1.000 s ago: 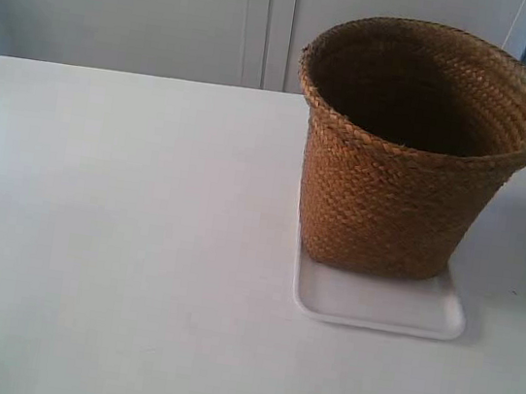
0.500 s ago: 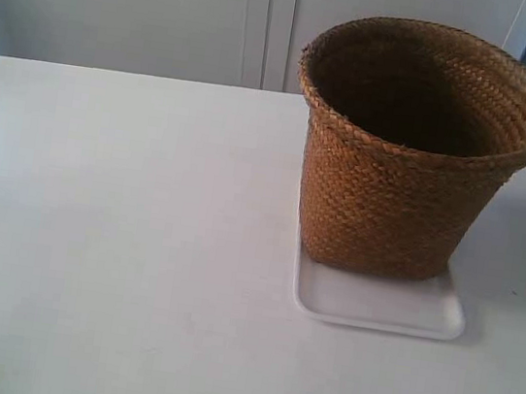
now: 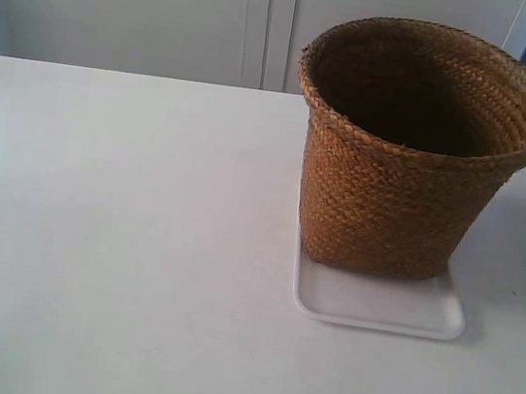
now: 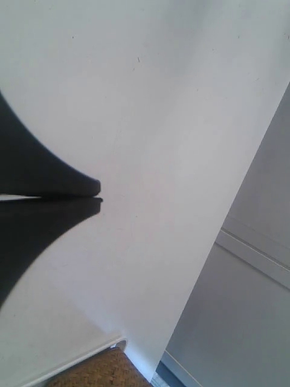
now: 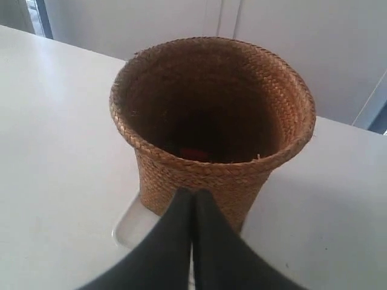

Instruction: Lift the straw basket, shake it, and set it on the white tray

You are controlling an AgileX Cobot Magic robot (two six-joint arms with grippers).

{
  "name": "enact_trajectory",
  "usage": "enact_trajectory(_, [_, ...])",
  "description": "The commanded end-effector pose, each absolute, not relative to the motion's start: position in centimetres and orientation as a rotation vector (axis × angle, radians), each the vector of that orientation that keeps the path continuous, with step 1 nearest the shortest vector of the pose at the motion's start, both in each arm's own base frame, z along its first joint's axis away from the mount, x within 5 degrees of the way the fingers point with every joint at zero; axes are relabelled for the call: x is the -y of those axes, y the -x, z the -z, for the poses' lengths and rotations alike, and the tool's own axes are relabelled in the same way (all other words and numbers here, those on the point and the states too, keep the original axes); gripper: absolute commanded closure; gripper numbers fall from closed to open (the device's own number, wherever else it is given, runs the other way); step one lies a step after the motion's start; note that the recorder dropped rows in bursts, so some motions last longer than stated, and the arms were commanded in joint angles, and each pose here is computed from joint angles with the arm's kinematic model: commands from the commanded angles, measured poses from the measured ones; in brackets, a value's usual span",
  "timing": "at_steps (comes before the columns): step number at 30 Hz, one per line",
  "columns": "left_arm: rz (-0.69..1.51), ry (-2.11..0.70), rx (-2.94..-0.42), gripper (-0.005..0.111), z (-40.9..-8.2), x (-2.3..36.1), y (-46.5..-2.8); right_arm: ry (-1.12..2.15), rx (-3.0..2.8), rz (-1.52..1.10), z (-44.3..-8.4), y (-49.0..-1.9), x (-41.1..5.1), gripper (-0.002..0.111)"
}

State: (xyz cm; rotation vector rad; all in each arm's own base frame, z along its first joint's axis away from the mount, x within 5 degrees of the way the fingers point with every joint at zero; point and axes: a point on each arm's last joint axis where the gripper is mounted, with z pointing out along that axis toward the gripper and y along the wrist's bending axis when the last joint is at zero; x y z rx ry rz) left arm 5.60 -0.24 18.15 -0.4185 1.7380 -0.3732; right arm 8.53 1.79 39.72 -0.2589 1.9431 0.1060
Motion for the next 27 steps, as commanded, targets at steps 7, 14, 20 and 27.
enact_trajectory(7, [0.383, 0.432, -1.740, 0.107, -18.0, 0.3, -5.6, 0.155, -1.661, 0.006, -37.4, -11.0, -0.8, 0.108])
enact_trajectory(14, [0.383, 0.432, -1.740, 0.107, -18.0, 0.3, -5.6, 0.044, -1.538, 0.063, -30.5, -11.2, 0.1, 0.108])
enact_trajectory(20, [0.383, 0.432, -1.740, 0.107, -18.0, 0.3, -5.6, 0.033, -1.477, 0.069, -26.7, -8.1, 0.2, 0.108])
enact_trajectory(27, [0.383, 0.432, -1.740, 0.107, -18.0, 0.3, -5.6, 0.022, -1.399, 0.059, -22.5, -5.7, 0.2, 0.108])
